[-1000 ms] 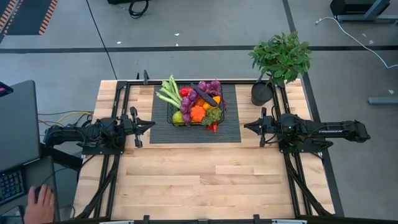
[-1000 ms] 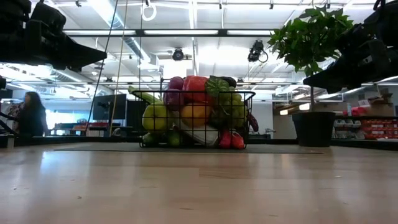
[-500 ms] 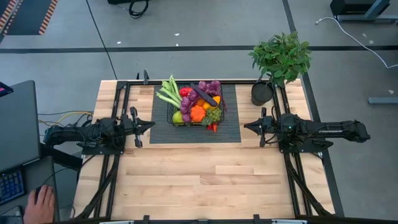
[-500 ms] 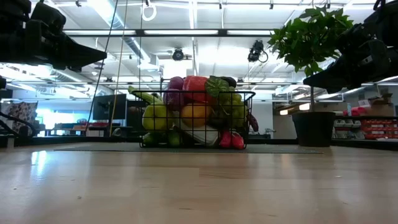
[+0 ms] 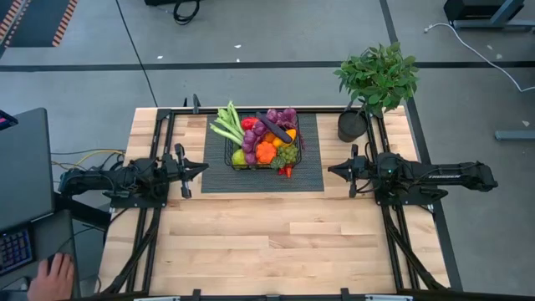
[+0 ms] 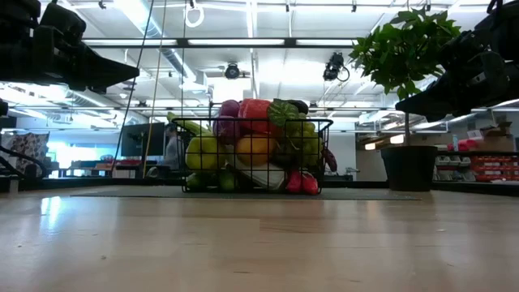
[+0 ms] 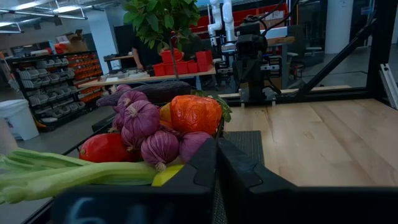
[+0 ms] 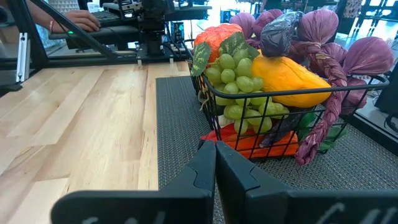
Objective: Build produce basket
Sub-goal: Return to Home Position
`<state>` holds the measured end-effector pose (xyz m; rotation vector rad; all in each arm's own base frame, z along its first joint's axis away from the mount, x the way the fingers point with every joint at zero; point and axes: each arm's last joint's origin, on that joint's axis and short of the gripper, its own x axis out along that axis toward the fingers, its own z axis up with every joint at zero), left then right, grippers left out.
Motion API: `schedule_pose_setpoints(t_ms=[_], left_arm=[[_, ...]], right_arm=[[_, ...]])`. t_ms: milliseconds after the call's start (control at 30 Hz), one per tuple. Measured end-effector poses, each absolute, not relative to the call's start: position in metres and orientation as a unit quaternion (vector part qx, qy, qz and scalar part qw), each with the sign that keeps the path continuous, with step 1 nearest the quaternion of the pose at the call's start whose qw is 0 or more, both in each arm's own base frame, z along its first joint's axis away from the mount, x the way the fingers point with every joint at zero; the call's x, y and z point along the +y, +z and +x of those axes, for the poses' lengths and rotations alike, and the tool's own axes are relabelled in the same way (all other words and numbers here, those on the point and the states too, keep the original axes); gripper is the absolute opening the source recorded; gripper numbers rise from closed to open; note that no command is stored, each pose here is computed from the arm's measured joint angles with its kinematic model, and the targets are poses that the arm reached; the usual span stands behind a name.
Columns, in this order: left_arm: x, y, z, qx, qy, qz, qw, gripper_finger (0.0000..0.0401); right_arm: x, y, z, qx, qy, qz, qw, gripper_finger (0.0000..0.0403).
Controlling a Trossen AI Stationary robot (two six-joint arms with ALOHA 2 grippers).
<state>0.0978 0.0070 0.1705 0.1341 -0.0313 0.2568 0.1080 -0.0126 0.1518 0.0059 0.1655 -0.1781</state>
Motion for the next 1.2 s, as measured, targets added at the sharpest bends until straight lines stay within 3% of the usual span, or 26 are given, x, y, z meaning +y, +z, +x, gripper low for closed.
schedule_pose_setpoints(t_ms=[1200], left_arm=[[0.007, 0.1705, 0.0978, -0.016, 0.128, 0.067, 0.989, 0.0024]], right_arm=[[-0.0126, 0.1518, 0.108, 0.082, -0.089, 0.003, 0.993, 0.0016]])
